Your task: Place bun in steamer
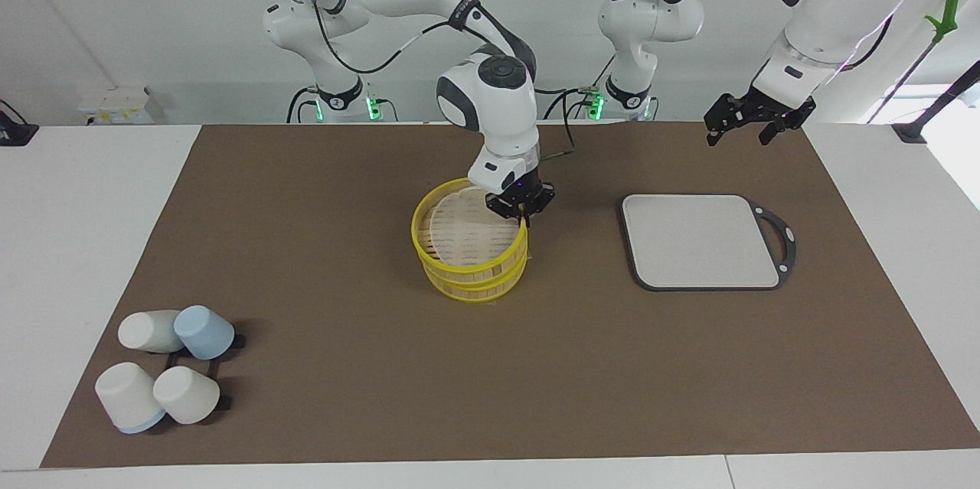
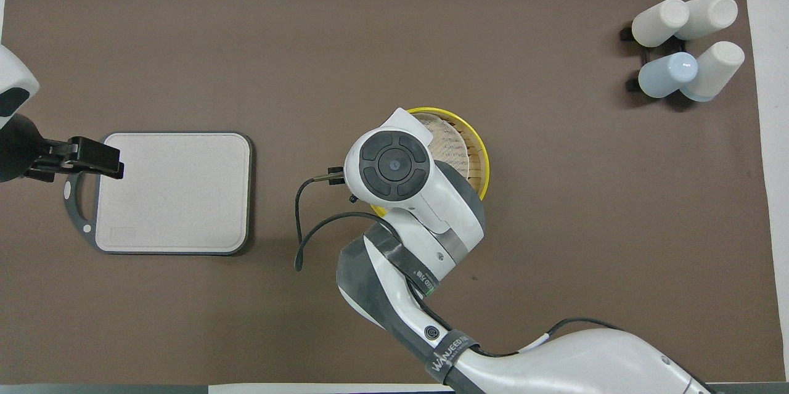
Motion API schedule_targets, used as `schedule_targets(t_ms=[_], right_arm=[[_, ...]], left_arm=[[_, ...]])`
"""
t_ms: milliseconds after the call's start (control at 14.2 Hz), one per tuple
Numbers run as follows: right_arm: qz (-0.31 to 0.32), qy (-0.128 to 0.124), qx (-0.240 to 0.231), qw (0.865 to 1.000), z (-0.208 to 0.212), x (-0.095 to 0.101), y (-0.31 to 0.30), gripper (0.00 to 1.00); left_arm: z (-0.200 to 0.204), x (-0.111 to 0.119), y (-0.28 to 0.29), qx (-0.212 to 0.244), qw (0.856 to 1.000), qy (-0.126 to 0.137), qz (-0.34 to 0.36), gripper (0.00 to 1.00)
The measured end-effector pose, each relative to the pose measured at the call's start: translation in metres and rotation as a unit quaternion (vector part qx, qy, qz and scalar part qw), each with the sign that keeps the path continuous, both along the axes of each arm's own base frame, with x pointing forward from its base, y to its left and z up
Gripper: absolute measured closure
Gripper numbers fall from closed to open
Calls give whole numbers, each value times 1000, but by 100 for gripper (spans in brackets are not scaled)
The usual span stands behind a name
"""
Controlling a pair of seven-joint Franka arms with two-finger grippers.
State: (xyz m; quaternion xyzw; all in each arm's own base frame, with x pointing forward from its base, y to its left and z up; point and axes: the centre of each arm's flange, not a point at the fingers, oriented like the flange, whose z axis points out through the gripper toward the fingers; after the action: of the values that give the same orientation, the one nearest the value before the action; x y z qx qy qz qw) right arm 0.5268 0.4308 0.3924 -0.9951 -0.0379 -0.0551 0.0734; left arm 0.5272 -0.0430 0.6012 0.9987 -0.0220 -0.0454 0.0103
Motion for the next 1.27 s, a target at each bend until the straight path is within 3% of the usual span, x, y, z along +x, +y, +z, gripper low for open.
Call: schedule_targets(t_ms=[776, 987, 1269], right_arm=[[-2, -16, 18, 1000, -16, -1, 2, 89], [-3, -28, 28, 999, -17, 1, 3, 65], [-3, -25, 26, 999, -17, 1, 4, 63]], left_arm=[[6, 3, 3, -1, 1000, -18, 4, 0], [6, 3, 3, -1, 1000, -18, 4, 0], [6, 3, 3, -1, 1000, -18, 4, 0]])
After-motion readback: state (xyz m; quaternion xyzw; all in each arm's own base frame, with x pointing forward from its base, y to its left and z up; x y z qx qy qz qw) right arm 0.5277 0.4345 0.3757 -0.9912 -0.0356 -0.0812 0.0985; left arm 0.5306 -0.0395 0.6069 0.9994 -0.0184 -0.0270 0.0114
